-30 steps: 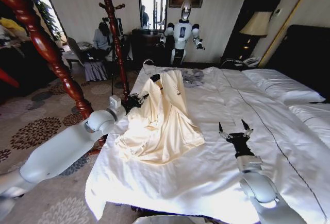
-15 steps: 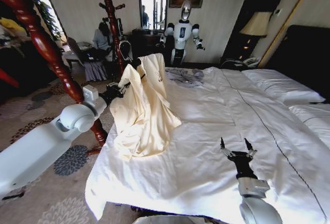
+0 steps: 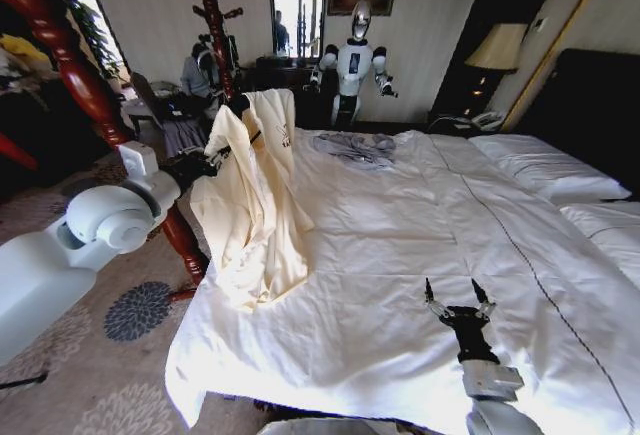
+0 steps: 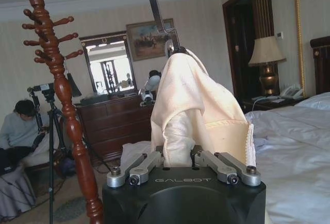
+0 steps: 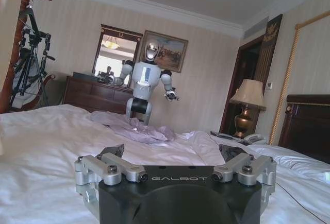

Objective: Pick up the clothes from the bed and hang them on the clothes hanger.

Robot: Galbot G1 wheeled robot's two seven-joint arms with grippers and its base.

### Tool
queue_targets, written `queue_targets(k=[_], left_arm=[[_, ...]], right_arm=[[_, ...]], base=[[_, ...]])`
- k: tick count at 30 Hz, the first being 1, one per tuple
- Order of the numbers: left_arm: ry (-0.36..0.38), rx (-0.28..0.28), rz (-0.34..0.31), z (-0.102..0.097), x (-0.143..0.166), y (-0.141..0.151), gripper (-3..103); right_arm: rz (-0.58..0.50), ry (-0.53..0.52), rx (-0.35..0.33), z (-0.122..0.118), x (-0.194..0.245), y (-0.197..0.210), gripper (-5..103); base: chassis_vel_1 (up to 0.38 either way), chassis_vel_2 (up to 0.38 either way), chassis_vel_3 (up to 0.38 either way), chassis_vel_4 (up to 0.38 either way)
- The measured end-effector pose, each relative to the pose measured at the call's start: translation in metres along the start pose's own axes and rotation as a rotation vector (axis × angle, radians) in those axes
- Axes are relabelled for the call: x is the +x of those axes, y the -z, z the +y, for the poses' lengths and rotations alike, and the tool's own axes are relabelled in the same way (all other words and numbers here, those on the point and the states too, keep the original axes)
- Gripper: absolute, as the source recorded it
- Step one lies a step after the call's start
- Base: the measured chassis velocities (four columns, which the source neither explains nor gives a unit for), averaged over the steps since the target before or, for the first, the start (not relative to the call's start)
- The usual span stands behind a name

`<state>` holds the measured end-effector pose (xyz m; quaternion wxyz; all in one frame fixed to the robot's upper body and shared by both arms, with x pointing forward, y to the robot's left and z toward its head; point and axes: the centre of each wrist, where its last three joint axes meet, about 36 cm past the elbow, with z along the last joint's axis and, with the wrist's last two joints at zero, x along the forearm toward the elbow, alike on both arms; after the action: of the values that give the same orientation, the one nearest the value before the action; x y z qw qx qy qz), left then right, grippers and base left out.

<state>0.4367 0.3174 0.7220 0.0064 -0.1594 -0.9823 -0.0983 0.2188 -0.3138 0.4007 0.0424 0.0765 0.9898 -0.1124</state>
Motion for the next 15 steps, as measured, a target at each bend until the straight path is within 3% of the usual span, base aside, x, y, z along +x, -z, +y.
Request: queue_targets(k=[6, 15], left_arm=[[0.045, -0.041, -0.01, 0.009, 0.012, 0.025, 18], [0.102, -0.039, -0.034, 0.023, 0.021, 0.053, 18]], right_arm=[[-0.001, 0.001, 0.0, 0.0, 0.0, 0.0, 100], [-0.001, 0.001, 0.0, 0.0, -0.001, 0.0, 100]], base=[[0.0, 0.0, 0.0, 0.0], [0.0, 0.0, 0.0, 0.0]])
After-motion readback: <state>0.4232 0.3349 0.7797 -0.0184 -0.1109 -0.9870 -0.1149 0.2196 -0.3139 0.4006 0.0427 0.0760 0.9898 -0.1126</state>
